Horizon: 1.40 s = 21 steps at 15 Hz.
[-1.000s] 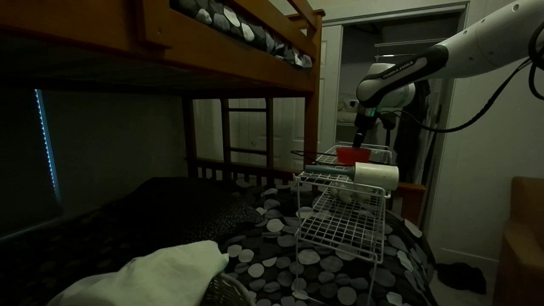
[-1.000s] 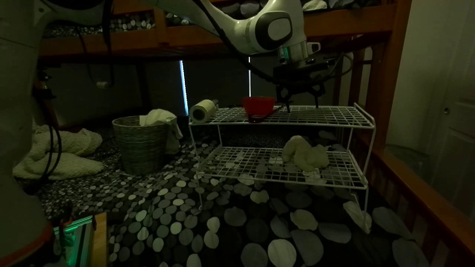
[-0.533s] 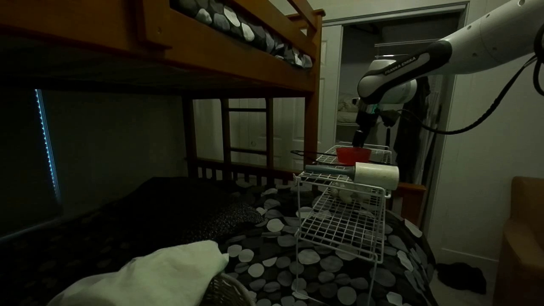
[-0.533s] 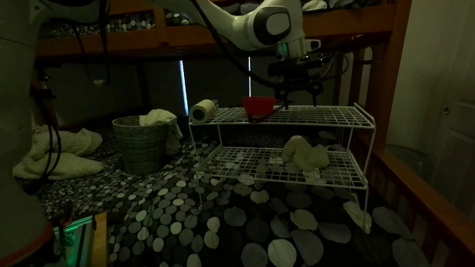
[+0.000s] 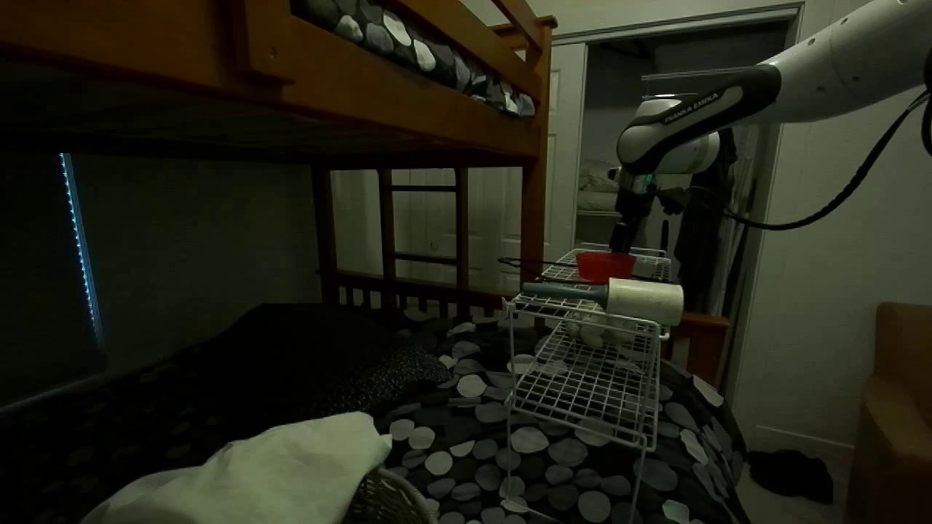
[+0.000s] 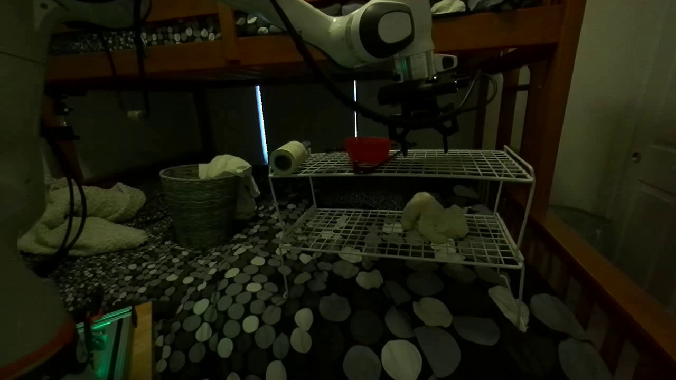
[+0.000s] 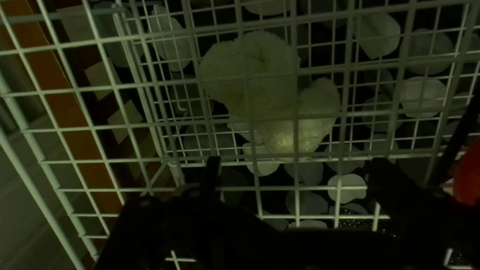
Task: Turn the white rack to the right
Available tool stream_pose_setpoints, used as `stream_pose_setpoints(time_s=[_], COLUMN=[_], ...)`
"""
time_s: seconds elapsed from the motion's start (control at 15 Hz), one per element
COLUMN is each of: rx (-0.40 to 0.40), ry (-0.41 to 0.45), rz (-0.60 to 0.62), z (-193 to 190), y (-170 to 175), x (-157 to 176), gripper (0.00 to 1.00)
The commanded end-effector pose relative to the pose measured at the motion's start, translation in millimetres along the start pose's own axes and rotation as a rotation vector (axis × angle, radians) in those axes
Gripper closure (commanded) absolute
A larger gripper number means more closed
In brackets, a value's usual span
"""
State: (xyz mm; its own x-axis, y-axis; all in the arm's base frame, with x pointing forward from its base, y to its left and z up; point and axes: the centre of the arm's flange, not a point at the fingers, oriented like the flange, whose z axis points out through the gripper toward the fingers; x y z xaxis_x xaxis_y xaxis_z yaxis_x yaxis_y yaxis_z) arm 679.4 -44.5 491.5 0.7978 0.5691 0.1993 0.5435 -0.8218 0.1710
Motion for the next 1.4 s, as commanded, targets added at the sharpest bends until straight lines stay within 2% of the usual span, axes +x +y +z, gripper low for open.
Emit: stream_pose_setpoints(time_s=[0.0, 0.27, 0.67, 0.93, 1.13, 1.33], rx=[0.004, -0.015, -0.023, -0.018, 0.024, 0.074], ry=[0.017, 0.018, -0.003, 0.003, 0.031, -0.017], rz=[0.024, 0.034, 0.074, 0.073, 0.001, -0.087], z=[7, 13, 27, 35, 24, 17], y=[-10, -8, 5, 0, -7, -9], x=[1, 6, -5, -1, 11, 16], gripper=[0.00, 0.00, 0.00, 0.00, 0.00, 0.01])
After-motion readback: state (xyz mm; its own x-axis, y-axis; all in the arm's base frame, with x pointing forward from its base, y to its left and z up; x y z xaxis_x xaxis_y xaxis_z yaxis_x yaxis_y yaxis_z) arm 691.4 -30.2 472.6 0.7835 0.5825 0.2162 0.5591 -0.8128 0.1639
